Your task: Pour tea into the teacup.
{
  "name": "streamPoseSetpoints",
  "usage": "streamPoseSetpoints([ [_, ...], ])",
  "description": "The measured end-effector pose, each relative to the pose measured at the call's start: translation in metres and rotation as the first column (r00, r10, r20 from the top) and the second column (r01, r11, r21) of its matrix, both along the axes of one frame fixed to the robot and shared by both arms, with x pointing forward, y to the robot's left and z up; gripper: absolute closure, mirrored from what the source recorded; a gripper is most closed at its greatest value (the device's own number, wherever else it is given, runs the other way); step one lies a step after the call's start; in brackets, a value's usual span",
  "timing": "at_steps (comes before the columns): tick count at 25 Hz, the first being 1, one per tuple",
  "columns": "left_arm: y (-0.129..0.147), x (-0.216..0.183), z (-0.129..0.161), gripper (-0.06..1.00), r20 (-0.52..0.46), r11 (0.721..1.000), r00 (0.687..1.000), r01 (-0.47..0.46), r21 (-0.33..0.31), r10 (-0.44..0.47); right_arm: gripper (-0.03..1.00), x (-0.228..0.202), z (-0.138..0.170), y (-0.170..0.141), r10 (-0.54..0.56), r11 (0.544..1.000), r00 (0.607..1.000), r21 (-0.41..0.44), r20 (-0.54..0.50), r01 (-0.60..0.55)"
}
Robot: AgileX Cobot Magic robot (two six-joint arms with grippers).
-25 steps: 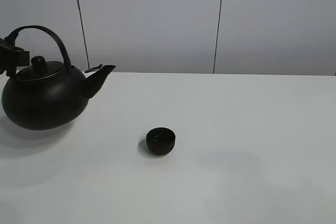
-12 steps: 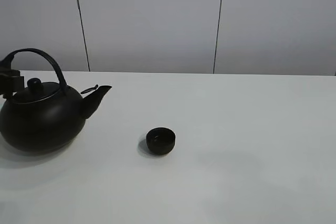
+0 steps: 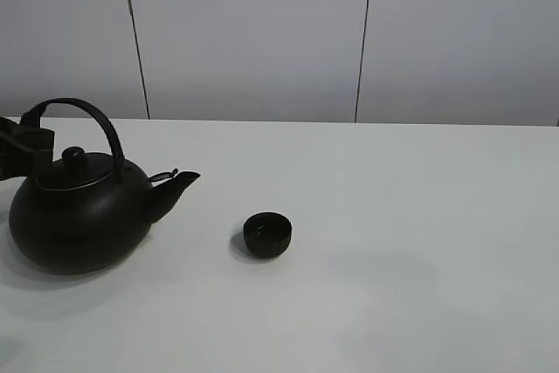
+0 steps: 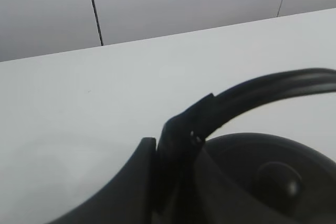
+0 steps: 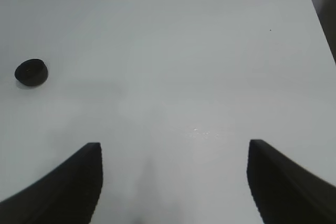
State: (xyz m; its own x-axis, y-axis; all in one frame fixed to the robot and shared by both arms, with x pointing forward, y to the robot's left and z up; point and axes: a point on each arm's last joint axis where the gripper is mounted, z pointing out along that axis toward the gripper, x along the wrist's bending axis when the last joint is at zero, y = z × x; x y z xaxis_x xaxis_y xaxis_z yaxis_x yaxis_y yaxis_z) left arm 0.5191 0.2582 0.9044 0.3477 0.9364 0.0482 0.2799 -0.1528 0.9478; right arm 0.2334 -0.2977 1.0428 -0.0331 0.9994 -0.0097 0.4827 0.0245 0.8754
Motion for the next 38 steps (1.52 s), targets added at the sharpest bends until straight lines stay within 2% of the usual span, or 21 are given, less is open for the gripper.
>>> streamPoseSetpoints([
  [9,-0.001,-0.001,0.0,0.83,0.012,0.999,0.999,0.032,0.042,-0.033,0.44,0.0,0.0,0.0,0.0,1.0,1.0,0.0,0.0,0.0],
  [13,-0.003,-0.006,-0.001,0.79,0.019,0.998,0.998,0.057,0.041,-0.058,0.44,0.0,0.0,0.0,0.0,1.0,1.0,0.0,0.0,0.0],
  [17,-0.004,-0.01,0.002,0.72,0.064,0.998,0.996,0.058,0.008,-0.059,0.44,0.0,0.0,0.0,0.0,1.0,1.0,0.0,0.0,0.0],
  [22,-0.004,-0.017,0.004,0.55,0.104,0.998,0.993,0.063,-0.027,-0.06,0.44,0.0,0.0,0.0,0.0,1.0,1.0,0.0,0.0,0.0],
  [26,-0.004,-0.026,0.006,0.47,0.09,0.997,0.994,0.062,-0.034,-0.059,0.44,0.0,0.0,0.0,0.0,1.0,1.0,0.0,0.0,0.0],
  [31,-0.001,-0.033,0.02,0.38,0.031,0.999,0.999,0.042,0.018,-0.042,0.44,0.0,0.0,0.0,0.0,1.0,1.0,0.0,0.0,0.0],
  [37,0.006,-0.05,0.056,0.34,-0.025,0.997,0.998,-0.052,-0.059,0.051,0.44,0.0,0.0,0.0,0.0,1.0,1.0,0.0,0.0,0.0],
  [38,0.007,-0.054,0.06,0.34,-0.037,0.997,0.998,-0.058,-0.048,0.056,0.44,0.0,0.0,0.0,0.0,1.0,1.0,0.0,0.0,0.0],
])
